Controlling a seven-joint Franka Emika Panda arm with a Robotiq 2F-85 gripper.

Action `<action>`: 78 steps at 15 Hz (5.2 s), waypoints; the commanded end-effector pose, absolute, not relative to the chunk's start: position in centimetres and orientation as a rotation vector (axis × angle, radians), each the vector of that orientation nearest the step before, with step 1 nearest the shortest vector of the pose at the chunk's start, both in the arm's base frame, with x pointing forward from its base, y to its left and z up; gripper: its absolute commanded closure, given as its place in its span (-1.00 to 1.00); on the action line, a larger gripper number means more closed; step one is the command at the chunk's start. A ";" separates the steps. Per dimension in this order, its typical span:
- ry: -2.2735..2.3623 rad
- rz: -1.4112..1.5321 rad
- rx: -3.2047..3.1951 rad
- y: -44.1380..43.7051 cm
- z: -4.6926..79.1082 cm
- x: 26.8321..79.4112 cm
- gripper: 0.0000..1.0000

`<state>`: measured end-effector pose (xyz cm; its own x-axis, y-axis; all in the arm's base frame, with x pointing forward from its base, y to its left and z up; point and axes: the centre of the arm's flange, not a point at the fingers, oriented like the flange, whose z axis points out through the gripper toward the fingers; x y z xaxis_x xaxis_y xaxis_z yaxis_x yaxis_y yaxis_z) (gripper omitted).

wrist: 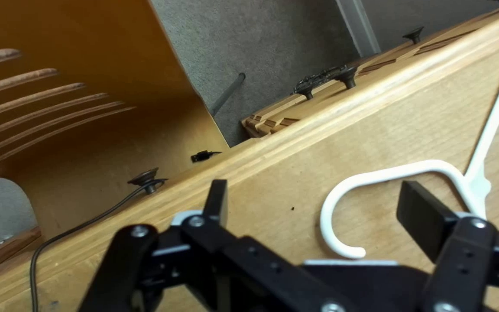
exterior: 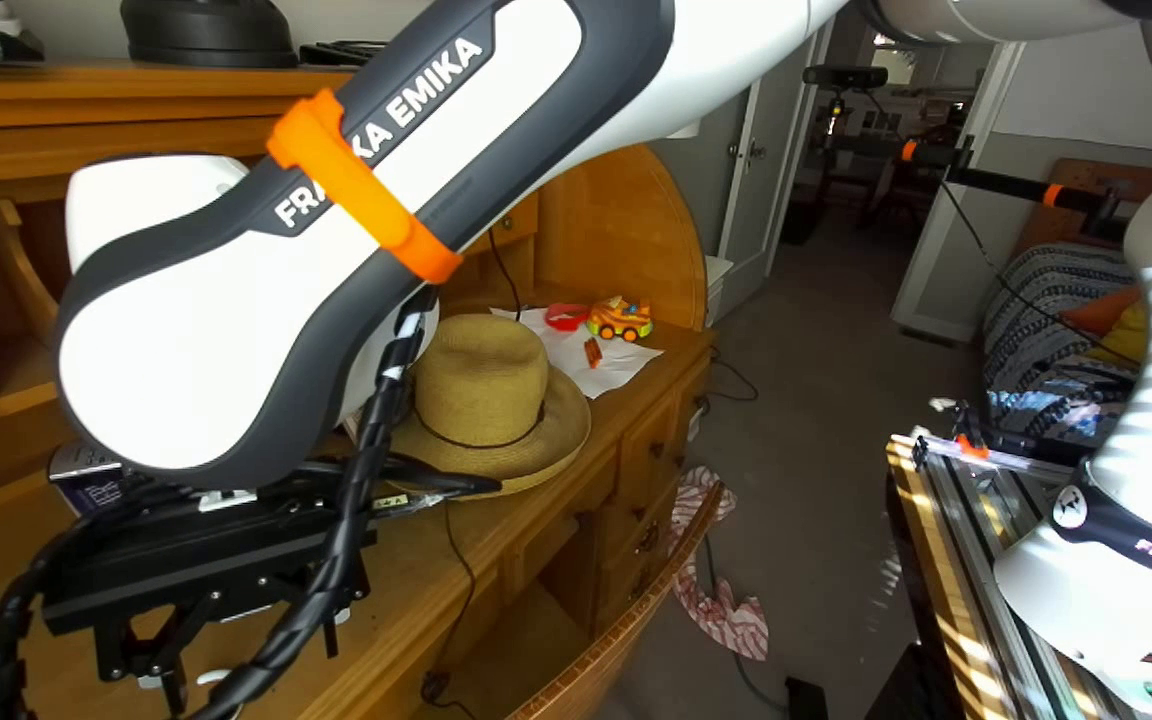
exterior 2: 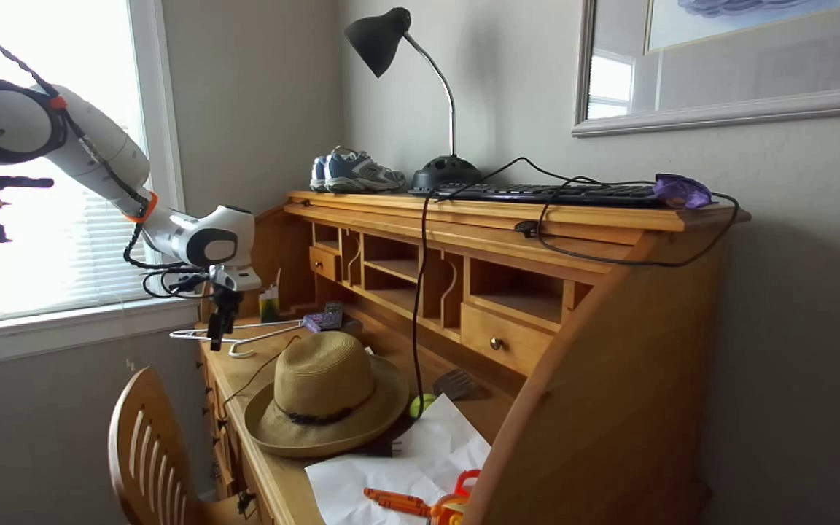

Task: Hang the coat hanger on the chair

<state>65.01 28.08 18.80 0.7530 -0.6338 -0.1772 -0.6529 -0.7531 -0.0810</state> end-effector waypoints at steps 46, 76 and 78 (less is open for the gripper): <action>1.522 -0.108 -2.708 31.2 15.1 65.8 0.94; 1.914 0.217 -2.854 31.2 23.9 49.5 0.94; 1.938 0.230 -2.855 30.6 23.6 49.1 0.94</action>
